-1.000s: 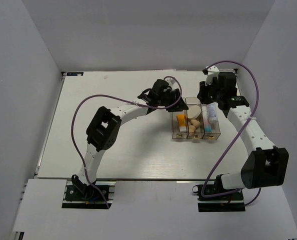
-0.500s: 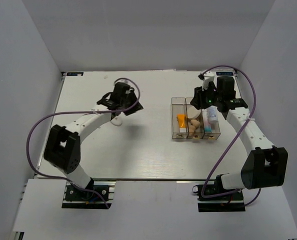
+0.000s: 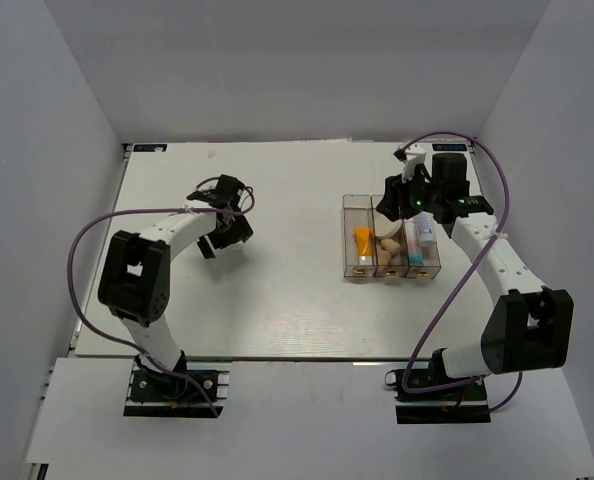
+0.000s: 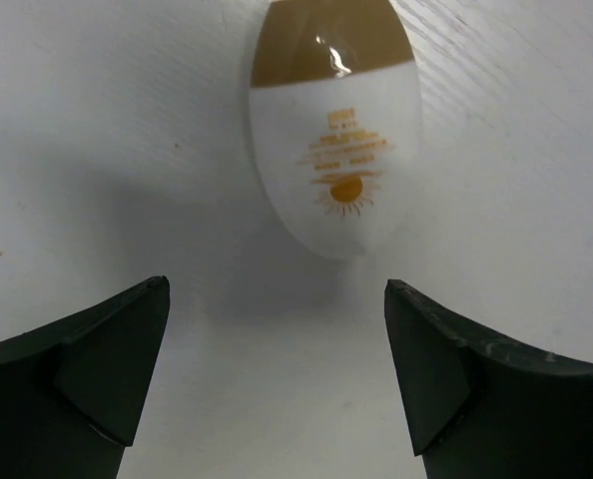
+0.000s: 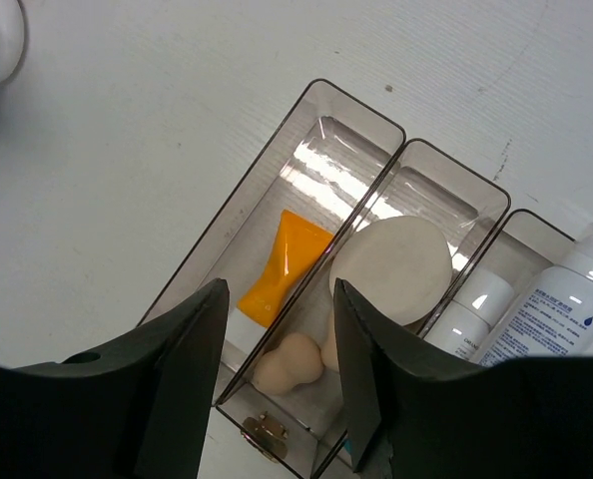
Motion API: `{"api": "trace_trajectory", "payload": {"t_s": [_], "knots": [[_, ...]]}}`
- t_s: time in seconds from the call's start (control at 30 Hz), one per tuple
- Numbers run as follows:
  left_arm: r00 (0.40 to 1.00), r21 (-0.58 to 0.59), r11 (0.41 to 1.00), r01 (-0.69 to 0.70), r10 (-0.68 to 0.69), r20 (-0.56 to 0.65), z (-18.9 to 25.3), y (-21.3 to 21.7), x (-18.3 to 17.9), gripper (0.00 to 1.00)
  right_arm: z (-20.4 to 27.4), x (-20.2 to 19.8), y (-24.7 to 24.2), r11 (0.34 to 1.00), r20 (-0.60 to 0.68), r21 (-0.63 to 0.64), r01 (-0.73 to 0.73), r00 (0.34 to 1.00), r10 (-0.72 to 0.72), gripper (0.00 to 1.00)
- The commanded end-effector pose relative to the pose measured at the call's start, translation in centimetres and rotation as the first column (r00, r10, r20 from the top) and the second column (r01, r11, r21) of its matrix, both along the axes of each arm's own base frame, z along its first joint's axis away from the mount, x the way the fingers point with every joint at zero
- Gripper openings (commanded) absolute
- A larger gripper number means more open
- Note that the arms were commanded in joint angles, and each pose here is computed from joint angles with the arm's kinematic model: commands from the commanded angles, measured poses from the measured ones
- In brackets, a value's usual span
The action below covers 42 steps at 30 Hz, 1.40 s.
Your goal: Organize the makeup
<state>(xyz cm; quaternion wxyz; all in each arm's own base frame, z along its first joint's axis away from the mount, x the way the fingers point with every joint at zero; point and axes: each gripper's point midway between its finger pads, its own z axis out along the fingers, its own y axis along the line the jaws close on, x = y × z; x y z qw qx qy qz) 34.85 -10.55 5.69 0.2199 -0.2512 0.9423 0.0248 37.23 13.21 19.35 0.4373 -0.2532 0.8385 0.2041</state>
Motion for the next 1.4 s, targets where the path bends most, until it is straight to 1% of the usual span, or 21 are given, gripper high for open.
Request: {"api": "trace_trajectory", "payload": {"t_s": [0.0,0.07,0.1,0.2,0.3,0.6,0.73,0.77,0.87,0.9,0.97,1.0,1.03,1.07,1.1,1.13,1.17,1.23,1.27,1.33,1.37], "knots": [[1.000,0.053,0.998,-0.026,0.025,0.009,0.2,1.2,1.9,0.98,0.8,0.1,0.3,1.000,0.027,0.007,-0.015,1.000,0.015,0.53],[1.000,0.058,0.998,-0.019,0.020,-0.013,-0.9,1.4,2.6,0.98,0.9,0.1,0.2,1.000,0.032,0.006,-0.012,0.999,0.012,0.53],[1.000,0.053,0.998,-0.013,0.013,0.005,-0.5,1.1,3.6,0.98,0.9,0.0,0.2,1.000,0.030,0.005,-0.012,0.999,0.012,0.53],[1.000,0.061,0.998,0.007,-0.007,-0.002,-0.9,1.0,5.1,0.98,0.8,-0.1,0.0,1.000,0.033,0.000,-0.003,0.999,0.003,0.53],[1.000,0.064,0.998,0.021,-0.020,-0.017,-1.4,0.7,5.8,0.98,0.8,-0.1,-0.2,1.000,0.034,0.001,0.001,0.999,-0.001,0.53],[0.998,0.050,0.999,-0.010,0.014,-0.064,-3.4,2.0,5.9,0.98,0.7,0.0,-0.1,1.000,0.034,-0.002,0.001,0.999,-0.001,0.53],[0.997,0.028,0.999,-0.029,0.031,-0.070,-4.0,2.5,5.9,0.93,0.6,0.1,-0.1,1.000,0.027,-0.002,0.001,1.000,-0.001,0.53],[0.997,0.022,0.999,-0.037,0.039,-0.066,-4.0,2.7,6.1,0.88,0.7,0.1,-0.1,1.000,0.028,-0.001,0.001,1.000,-0.001,0.53],[0.997,0.006,0.999,-0.036,0.036,-0.062,-4.0,2.8,6.5,0.76,0.6,0.2,-0.1,1.000,0.025,-0.002,0.001,1.000,-0.001,0.53],[0.998,0.003,1.000,-0.029,0.029,-0.061,-4.0,2.7,6.6,0.67,0.7,0.2,-0.1,1.000,0.029,-0.003,0.003,1.000,-0.003,0.53],[0.999,-0.026,1.000,-0.011,0.010,-0.046,-3.9,2.2,6.8,0.53,0.6,0.2,-0.2,1.000,0.027,-0.003,0.007,1.000,-0.006,0.53],[0.999,-0.057,0.998,0.010,-0.012,-0.030,-3.2,1.6,6.7,0.39,0.6,0.1,-0.2,1.000,0.027,-0.004,0.005,1.000,-0.005,0.53],[0.999,-0.076,0.997,0.025,-0.027,-0.025,-3.4,1.2,6.8,0.34,0.6,0.1,-0.2,1.000,0.027,-0.004,0.005,1.000,-0.005,0.53],[0.997,-0.113,0.992,0.064,-0.059,0.045,-1.8,0.1,7.6,0.30,0.6,0.1,-0.2,1.000,0.027,-0.005,0.006,1.000,-0.006,0.53],[0.992,-0.132,0.985,0.114,-0.107,0.059,-1.6,-0.8,7.2,0.26,0.7,0.1,-0.2,1.000,0.030,-0.006,0.005,1.000,-0.005,0.53],[0.983,-0.160,0.973,0.164,-0.148,0.106,-0.5,-1.9,7.5,0.22,0.6,0.1,-0.2,1.000,0.028,-0.006,0.005,1.000,-0.005,0.52],[0.951,-0.250,0.927,0.279,-0.230,0.205,1.7,-4.8,7.6,0.20,0.7,0.1,-0.2,1.000,0.030,-0.006,0.005,1.000,-0.005,0.52],[0.898,-0.335,0.850,0.407,-0.304,0.319,4.1,-8.3,7.2,0.19,0.8,0.2,-0.2,1.000,0.030,-0.005,0.005,1.000,-0.005,0.49],[0.830,-0.393,0.756,0.523,-0.347,0.437,6.7,-11.1,7.4,0.18,0.8,0.3,-0.3,1.000,0.030,-0.006,0.008,1.000,-0.008,0.48],[0.767,-0.436,0.654,0.618,-0.378,0.518,8.7,-13.9,6.2,0.18,1.0,0.5,-0.1,1.000,0.034,-0.005,0.005,0.999,-0.005,0.38],[0.702,-0.462,0.543,0.701,-0.408,0.584,10.6,-16.7,5.2,0.17,1.0,0.6,-0.2,1.000,0.033,-0.005,0.009,0.999,-0.009,0.34]]}}
